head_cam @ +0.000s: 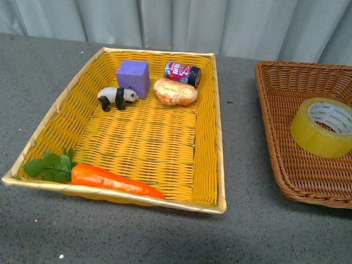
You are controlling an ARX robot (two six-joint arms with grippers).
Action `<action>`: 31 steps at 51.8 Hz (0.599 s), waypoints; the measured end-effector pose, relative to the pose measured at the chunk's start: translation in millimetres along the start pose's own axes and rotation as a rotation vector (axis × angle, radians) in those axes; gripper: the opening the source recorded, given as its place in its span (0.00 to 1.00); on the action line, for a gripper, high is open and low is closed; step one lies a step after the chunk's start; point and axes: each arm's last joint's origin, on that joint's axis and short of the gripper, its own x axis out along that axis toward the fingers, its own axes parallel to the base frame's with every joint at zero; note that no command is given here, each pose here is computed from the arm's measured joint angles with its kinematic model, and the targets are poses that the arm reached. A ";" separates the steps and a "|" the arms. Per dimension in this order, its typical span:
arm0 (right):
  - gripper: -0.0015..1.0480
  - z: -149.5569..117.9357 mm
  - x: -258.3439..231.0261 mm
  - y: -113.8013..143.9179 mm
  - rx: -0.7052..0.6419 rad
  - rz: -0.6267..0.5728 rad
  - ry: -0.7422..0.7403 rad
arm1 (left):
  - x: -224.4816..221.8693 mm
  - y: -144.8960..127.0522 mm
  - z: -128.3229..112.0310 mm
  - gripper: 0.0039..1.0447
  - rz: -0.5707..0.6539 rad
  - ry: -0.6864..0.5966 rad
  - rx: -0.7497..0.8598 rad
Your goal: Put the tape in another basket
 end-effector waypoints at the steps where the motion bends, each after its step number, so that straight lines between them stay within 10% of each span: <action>1: 0.01 0.1 -0.5 0.0 0.000 0.000 0.000 | -0.6 0.0 -0.1 0.03 0.000 0.001 0.000; 31: 0.01 0.1 -12.2 0.0 0.000 0.000 -0.001 | -14.3 0.0 0.8 0.03 0.000 -0.002 0.000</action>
